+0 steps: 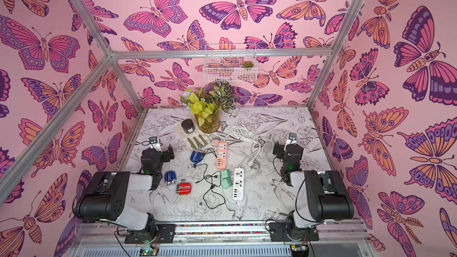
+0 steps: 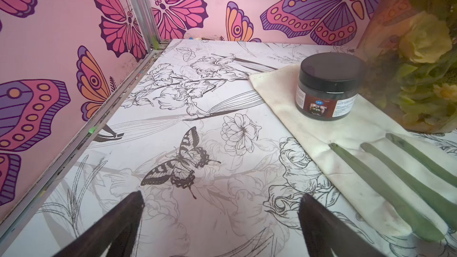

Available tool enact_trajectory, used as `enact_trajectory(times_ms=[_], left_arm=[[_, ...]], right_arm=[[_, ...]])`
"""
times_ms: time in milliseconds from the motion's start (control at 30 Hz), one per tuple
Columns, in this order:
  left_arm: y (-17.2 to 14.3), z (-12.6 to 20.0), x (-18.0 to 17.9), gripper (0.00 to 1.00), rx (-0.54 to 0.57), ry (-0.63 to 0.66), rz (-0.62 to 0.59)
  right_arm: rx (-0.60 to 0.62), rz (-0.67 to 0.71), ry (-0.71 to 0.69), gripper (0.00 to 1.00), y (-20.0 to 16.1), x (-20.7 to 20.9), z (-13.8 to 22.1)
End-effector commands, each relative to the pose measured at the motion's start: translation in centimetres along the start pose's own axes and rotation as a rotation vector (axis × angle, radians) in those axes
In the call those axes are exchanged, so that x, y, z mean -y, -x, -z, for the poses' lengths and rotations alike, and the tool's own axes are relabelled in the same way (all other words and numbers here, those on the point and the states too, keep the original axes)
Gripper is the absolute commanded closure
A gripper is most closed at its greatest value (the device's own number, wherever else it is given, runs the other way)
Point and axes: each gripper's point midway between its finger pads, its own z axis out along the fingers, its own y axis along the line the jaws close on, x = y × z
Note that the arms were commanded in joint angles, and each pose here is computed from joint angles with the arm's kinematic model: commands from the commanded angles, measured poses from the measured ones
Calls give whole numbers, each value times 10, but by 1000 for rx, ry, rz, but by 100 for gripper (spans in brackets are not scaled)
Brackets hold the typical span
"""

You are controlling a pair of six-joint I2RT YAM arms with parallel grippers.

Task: Charge the electric shaver
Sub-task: Pick up the charging cable from the center of the board.

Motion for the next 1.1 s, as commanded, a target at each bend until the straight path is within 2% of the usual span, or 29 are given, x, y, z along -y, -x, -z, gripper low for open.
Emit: enact_trajectory(times_ms=[0,500,567,600,667,700,767,833,867,900,967,1000,1067], left_arm=[[0,-1,1,0,-2,0,-15],[2,1,2,0,12,-7,-22],[13,8,4,0,36,3,-40],[21,13,3,0,42,36,-55],[43,25,-2,0,57,122,-81],[56,31,-5,0,66,167,-61],[86,40,-16,1,83,224,98],[86,49,-18,1,-70,245,315],[85,52,-23,0,-87,285,427],[86,48,-24,0,-84,269,537],[87,37,-11,0,-134,175,681],[88,35,-4,0,-174,152,711],[88,36,14,4,-252,113,763]], right_arm=[[-10,11,18,1,0,-5,-1],[-9,12,18,1,0,-5,-1],[22,22,26,1,13,-7,0],[-7,48,12,1,21,-10,2],[-65,79,-8,1,47,-15,7],[-61,42,5,1,71,-20,11],[-34,-142,-51,1,110,-13,16],[-212,-421,-200,1,102,3,29],[-249,-532,-279,1,94,11,34],[-274,-598,-215,4,91,2,28],[-310,-630,64,35,101,-39,16],[-335,-612,103,45,103,-52,18],[-402,-475,86,47,101,-73,33]])
